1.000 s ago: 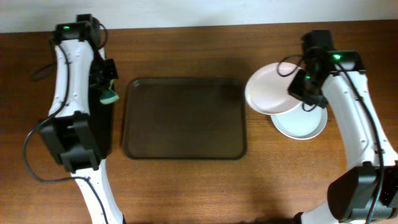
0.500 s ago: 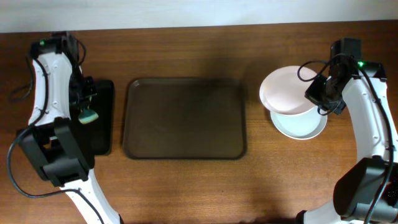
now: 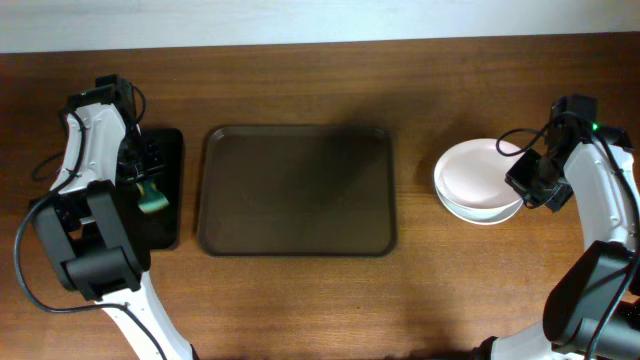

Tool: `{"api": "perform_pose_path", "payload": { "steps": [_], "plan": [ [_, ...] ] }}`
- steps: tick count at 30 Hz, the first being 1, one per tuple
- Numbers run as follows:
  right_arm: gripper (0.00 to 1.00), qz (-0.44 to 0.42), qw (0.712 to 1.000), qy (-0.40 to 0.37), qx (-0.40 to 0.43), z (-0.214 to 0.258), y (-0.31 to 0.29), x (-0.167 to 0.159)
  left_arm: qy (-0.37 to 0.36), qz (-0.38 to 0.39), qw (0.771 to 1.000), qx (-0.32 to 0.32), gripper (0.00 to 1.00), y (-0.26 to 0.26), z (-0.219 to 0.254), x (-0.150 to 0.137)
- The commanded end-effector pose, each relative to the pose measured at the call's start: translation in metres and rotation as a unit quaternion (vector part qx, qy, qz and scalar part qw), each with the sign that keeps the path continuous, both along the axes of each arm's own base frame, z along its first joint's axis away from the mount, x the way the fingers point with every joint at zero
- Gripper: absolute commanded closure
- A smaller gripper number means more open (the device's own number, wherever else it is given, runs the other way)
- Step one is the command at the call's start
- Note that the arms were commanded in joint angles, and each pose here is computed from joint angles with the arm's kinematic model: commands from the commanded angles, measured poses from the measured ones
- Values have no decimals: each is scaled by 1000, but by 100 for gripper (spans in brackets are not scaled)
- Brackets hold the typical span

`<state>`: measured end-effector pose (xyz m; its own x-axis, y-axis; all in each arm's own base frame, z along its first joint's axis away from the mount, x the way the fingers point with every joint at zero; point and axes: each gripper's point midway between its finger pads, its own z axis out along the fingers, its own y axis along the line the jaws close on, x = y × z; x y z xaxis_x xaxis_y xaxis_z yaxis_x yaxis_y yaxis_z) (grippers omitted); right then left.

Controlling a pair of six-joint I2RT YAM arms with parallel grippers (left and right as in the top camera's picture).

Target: Clean dirty plates on tray and stack at the side

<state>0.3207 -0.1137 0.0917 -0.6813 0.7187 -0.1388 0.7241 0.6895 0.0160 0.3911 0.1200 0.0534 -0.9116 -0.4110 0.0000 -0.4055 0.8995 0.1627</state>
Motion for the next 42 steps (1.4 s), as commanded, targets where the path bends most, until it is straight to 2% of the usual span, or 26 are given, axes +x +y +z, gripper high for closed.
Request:
{"api": "perform_pose_path", "payload": {
  "steps": [1, 7, 16, 17, 18, 20, 21, 24, 26, 28, 29, 30, 31, 34, 37, 39, 42],
  "plan": [
    [96, 11, 1000, -7, 7, 1, 4, 1, -6, -2, 1000, -2, 1, 0, 1, 2],
    [96, 11, 1000, -3, 8, -4, 4, -1, -37, -4, 999, -17, 1, -5, 26, 18],
    [95, 8, 1000, 5, 10, -53, 9, -17, -128, -26, 991, -8, 1, -19, 112, 45],
    [91, 8, 1000, 4, 10, -56, 9, -18, -135, -29, 990, -7, 1, -21, 118, 46],
    [80, 8, 1000, 1, 9, -60, 9, -18, -148, -34, 988, -4, 1, -24, 127, 49],
    [44, 8, 1000, -2, 8, -64, 9, -18, -165, -41, 985, -1, 1, -30, 140, 52],
    [35, 8, 1000, -4, 8, -63, 9, -17, -171, -44, 984, -1, 1, -32, 145, 52],
    [27, 15, 1000, -17, 5, -55, 8, -10, -195, -51, 979, 3, 1, -38, 162, 54],
    [27, 29, 998, -46, 6, -34, 8, 2, -215, -51, 975, 7, 1, -38, 175, 54],
    [24, 57, 993, -101, 2, 9, 11, 18, -241, -52, 969, 12, 1, -38, 195, 52],
    [18, 76, 988, -135, -4, 38, 13, 24, -257, -52, 965, 15, 1, -38, 206, 50],
    [7, 96, 981, -166, -11, 64, 16, 27, -271, -53, 961, 19, 1, -39, 217, 48],
    [3, 116, 974, -193, -20, 89, 19, 27, -276, -52, 960, 21, 1, -38, 222, 46],
    [2, 151, 955, -248, -58, 155, 26, 8, -280, -52, 958, 22, 1, -39, 227, 43],
    [2, 186, 929, -303, -103, 215, 38, -27, -276, -52, 959, 21, 1, -39, 225, 42],
    [2, 199, 912, -335, -131, 244, 47, -56, -276, -52, 959, 21, 1, -39, 225, 42],
    [2, 205, 897, -361, -150, 262, 58, -90, -276, -52, 959, 21, 1, -39, 225, 42]
  ]
}}
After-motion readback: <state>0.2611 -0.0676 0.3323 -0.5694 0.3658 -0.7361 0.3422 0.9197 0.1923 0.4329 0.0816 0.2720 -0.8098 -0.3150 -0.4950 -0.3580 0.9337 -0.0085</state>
